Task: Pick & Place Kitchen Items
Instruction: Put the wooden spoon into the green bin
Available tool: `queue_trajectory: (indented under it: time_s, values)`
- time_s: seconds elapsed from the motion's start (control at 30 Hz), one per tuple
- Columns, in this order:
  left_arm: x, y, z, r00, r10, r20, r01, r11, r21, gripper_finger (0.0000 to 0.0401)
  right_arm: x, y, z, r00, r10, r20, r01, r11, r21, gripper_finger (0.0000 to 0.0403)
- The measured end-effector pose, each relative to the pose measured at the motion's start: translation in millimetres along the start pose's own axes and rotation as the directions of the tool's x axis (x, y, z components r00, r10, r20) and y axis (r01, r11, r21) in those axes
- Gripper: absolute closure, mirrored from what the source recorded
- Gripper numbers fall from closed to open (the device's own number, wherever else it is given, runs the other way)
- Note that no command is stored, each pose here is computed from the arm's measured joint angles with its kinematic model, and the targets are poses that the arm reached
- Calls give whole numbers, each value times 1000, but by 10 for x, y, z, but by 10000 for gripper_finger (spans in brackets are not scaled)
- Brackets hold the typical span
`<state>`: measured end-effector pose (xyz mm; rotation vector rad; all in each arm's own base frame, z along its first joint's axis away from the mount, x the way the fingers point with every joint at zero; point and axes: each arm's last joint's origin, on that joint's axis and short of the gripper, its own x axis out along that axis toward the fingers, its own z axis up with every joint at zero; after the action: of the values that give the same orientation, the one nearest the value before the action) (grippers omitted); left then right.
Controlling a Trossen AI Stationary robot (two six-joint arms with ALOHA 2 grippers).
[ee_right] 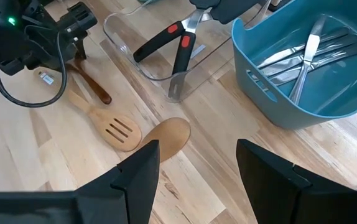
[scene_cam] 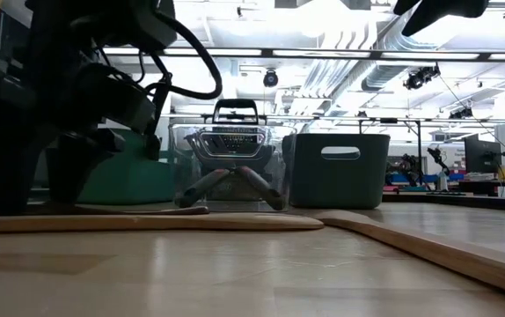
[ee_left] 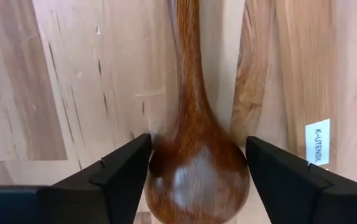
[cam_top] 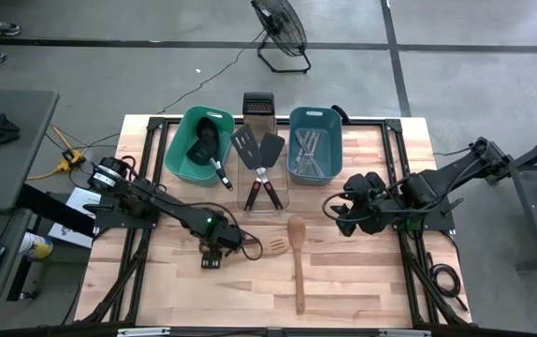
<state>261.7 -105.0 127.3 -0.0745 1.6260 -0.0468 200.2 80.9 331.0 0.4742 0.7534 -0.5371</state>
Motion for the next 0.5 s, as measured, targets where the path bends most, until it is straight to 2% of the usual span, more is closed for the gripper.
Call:
queue_trajectory:
  time_s: [0.23,0.5]
  values:
    - [8,7,-4,1000,22,1,-22,1000,-1,194,0,-1,0,1000,-1,1,1,1000,-3,198]
    - [10,17,-11,999,34,-4,-34,999,-6,322,0,-1,0,1000,-1,2,1,1000,-4,198]
